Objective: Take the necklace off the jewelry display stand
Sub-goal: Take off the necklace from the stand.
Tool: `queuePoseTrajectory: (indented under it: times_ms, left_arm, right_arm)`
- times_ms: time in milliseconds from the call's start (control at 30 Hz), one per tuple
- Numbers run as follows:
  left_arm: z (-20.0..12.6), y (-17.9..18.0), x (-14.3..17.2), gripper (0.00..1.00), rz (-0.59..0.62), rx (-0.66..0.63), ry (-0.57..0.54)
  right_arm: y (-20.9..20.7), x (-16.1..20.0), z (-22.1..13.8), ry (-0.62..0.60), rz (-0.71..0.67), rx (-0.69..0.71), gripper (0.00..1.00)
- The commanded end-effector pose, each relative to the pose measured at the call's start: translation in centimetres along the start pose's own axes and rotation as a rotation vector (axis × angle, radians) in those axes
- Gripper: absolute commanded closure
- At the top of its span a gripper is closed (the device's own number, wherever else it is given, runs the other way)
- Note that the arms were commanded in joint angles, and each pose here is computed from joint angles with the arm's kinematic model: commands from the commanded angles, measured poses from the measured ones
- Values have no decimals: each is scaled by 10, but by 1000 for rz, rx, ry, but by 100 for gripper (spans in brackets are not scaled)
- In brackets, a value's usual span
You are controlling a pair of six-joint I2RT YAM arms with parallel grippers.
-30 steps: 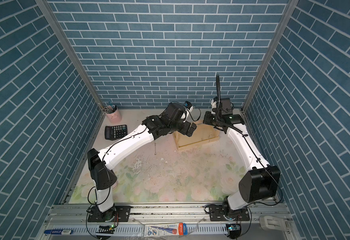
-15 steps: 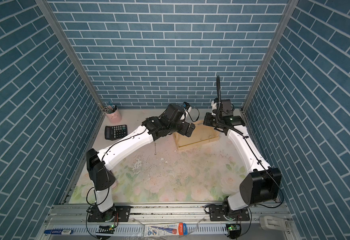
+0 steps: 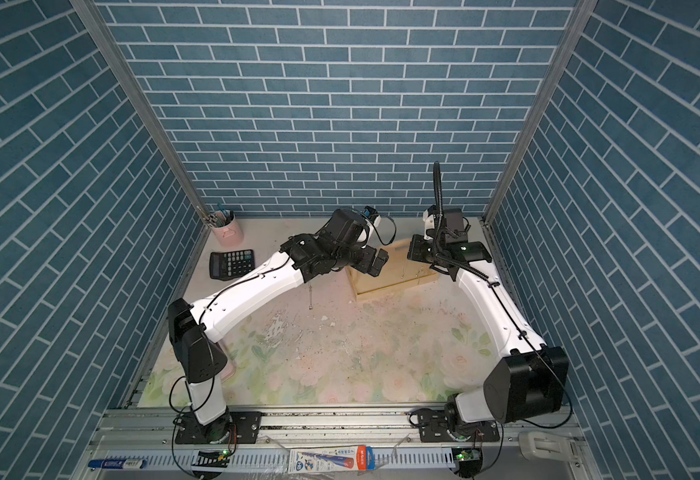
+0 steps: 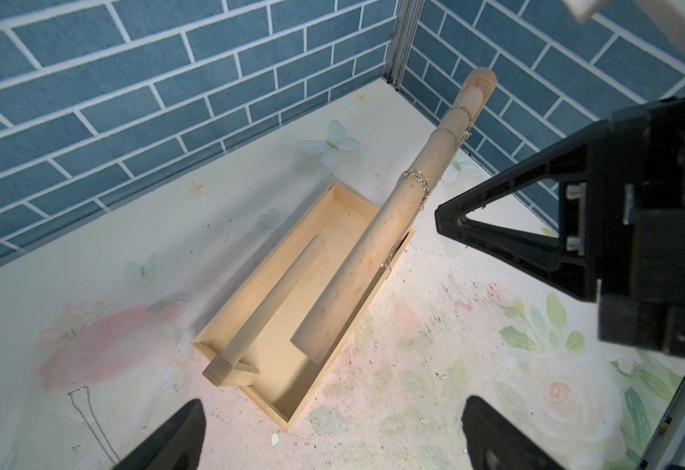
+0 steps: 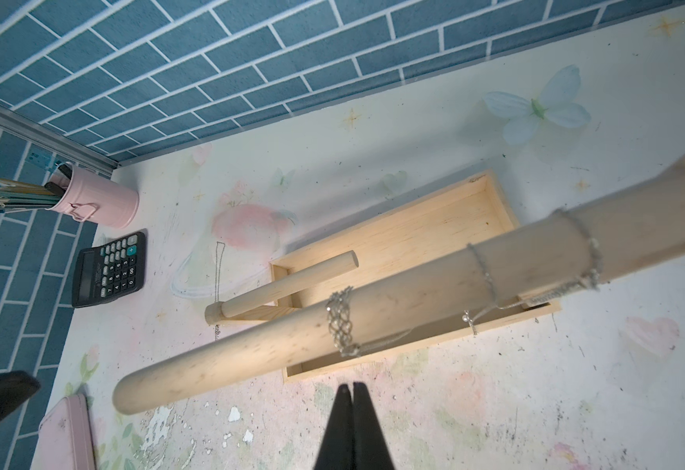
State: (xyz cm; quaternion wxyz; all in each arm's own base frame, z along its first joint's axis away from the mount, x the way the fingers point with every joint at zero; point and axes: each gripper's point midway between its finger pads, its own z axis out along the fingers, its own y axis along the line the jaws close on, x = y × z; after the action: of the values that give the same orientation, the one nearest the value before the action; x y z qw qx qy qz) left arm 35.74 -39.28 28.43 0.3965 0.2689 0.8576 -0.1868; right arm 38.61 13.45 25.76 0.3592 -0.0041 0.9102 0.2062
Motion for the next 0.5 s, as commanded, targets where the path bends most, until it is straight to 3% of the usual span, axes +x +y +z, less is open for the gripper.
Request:
queuePoseTrajectory:
  times_ms: [0, 467]
  left_arm:
    - [-13, -3, -12, 1, -19, 41, -46]
    - [-8, 4, -6, 1, -53, 36, -29]
  right_arm:
    - [4, -3, -10, -30, -4, -20, 93]
    - [1, 4, 0, -21, -43, -34, 81]
